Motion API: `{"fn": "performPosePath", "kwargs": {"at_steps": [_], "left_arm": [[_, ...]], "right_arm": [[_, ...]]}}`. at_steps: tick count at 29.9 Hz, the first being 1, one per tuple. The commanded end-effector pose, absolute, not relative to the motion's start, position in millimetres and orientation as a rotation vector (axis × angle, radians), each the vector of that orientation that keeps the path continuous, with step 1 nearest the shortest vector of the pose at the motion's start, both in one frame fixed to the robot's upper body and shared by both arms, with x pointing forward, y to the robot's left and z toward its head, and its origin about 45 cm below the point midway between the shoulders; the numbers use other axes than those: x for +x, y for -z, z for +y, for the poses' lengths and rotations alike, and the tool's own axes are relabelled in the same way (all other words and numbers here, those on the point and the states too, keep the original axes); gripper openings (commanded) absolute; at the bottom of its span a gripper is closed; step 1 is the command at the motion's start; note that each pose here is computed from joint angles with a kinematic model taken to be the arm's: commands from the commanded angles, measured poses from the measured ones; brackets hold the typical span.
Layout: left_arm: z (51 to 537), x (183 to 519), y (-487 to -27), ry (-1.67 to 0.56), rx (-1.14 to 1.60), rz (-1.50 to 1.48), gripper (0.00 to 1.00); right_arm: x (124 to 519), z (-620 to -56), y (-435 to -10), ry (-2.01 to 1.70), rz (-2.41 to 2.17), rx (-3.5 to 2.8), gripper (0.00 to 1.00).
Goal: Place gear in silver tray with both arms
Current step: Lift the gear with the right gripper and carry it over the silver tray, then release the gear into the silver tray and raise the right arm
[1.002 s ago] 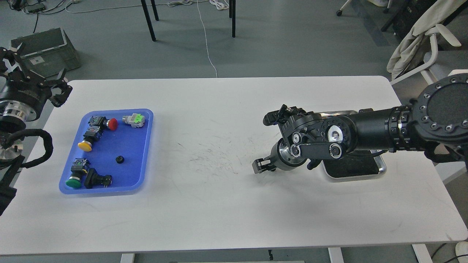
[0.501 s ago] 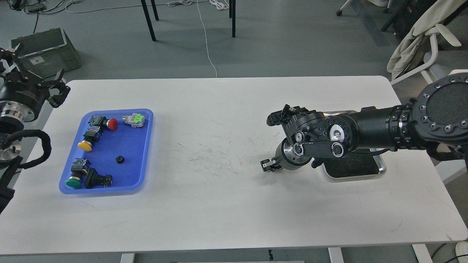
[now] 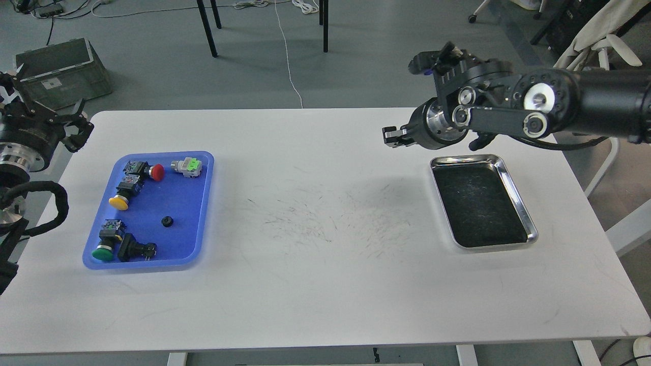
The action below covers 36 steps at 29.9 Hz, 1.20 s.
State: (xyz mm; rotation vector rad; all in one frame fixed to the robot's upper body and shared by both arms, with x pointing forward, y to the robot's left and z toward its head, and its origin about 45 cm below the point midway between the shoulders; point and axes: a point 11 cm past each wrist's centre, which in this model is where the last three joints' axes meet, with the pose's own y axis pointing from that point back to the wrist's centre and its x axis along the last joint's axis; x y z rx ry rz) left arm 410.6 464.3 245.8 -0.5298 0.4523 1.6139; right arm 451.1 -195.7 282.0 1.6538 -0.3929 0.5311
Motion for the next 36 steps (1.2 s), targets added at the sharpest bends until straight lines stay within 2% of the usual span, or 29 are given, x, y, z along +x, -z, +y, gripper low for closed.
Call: {"fn": "performPosePath", "kwargs": {"at_steps": [1, 4, 11, 21, 26, 28, 31, 33, 35, 36], "left_arm": [[463, 411, -245, -1.613, -0.530, 0.455, 0.98], [463, 411, -245, -1.613, -0.530, 0.455, 0.98], [463, 411, -245, -1.613, -0.530, 0.455, 0.98], [464, 411, -246, -1.614, -0.530, 0.453, 0.98], [465, 410, -246, -1.616, -0.529, 0.452, 0.98], [467, 410, -248, -1.617, -0.526, 0.444, 0.98], [469, 410, -250, -1.620, -0.523, 0.439, 0.98], [469, 410, -250, -1.621, -0.522, 0.437, 0.98], [469, 410, -251, -1.620, -0.523, 0.436, 0.98], [469, 410, -251, -1.620, -0.523, 0.436, 0.98]], "right_arm": [[448, -275, -265, -0.431, -0.505, 1.596, 0.01], [444, -318, -244, -0.402, -0.593, 1.577, 0.01], [432, -338, -195, -0.323, -0.670, 1.587, 0.01], [430, -316, -156, -0.314, -0.631, 1.586, 0.01], [429, -314, -150, -0.312, -0.627, 1.583, 0.03], [433, -316, -152, -0.319, -0.640, 1.572, 0.10], [435, -318, -153, -0.320, -0.645, 1.566, 0.31], [435, -317, -154, -0.316, -0.646, 1.573, 0.57], [435, -315, -154, -0.311, -0.656, 1.585, 0.87], [436, -312, -155, -0.308, -0.664, 1.597, 0.90]]}}
